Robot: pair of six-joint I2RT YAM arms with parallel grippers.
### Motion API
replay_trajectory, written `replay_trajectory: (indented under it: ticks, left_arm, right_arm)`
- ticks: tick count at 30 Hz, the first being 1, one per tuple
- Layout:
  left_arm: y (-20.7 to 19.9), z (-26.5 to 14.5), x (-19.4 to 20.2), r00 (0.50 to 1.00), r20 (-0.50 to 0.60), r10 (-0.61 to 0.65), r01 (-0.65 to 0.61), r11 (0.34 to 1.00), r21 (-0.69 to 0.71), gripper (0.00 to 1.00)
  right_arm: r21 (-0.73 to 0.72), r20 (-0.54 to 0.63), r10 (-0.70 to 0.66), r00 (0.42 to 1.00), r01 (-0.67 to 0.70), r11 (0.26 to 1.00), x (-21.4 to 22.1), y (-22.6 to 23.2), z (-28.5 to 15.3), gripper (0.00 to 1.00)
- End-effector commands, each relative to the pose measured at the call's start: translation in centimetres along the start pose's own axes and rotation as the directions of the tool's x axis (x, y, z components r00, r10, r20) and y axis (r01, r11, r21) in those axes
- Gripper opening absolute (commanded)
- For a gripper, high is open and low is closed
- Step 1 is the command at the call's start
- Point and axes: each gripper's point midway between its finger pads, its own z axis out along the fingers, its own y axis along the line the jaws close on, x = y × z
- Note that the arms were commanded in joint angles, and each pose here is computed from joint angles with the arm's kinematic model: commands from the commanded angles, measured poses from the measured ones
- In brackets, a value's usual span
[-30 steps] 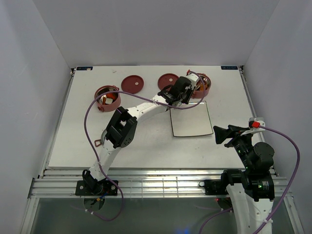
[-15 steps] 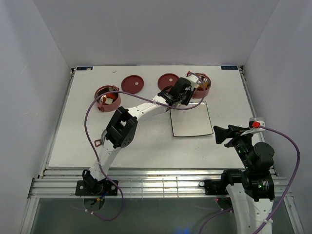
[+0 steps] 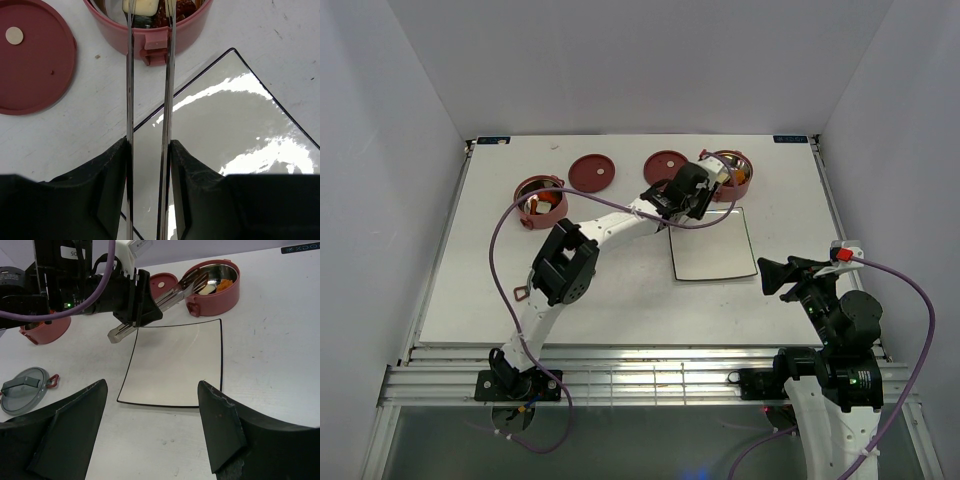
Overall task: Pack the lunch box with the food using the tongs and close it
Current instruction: Place the fake food in the packing box, then place the clamp at the center of the board.
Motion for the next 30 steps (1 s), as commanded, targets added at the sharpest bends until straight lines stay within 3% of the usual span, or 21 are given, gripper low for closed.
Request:
replay_trajectory:
  ticks: [1,6,13,17,23,30]
  left_arm:
    - [0.8,-5.2,-7.6,0.983,0.179,-0.043,0.043,0.999,0.003,0.48]
    - [1.3,-9.7,-11.1,0.952,0.292,-0.086,0.086,0.996,0.012,0.47]
    - [3.7,-15.5,-12.5,0.916,0.365,-0.165,0.205,0.976,-0.073,0.47]
    - [6.4,-17.1,-8.9,0.904,0.327,-0.277,0.354,0.913,-0.205,0.47]
    - [7.8,-18.1,-2.4,0.899,0.273,-0.342,0.416,0.864,-0.285,0.47]
    - [8.6,-19.1,3.4,0.828,0.267,-0.493,0.56,0.761,-0.329,0.45]
  right_arm:
    - [0.002,0.015,-0.01,1.0,0.01,1.0,-0.6,-0.1,0.4,0.78]
    - [-0.001,0.009,-0.009,1.0,0.009,1.0,-0.4,-0.1,0.5,0.78]
    - [-0.01,0.014,-0.012,1.0,0.013,1.0,-0.5,0.1,0.4,0.78]
    - [-0.022,0.017,-0.011,1.0,0.011,1.0,-0.5,0.4,0.3,0.78]
    - [-0.049,0.021,-0.014,1.0,0.015,0.999,-0.5,0.8,0.2,0.78]
    - [-0.072,0.019,-0.014,1.0,0.015,0.997,-0.4,1.2,0.2,0.78]
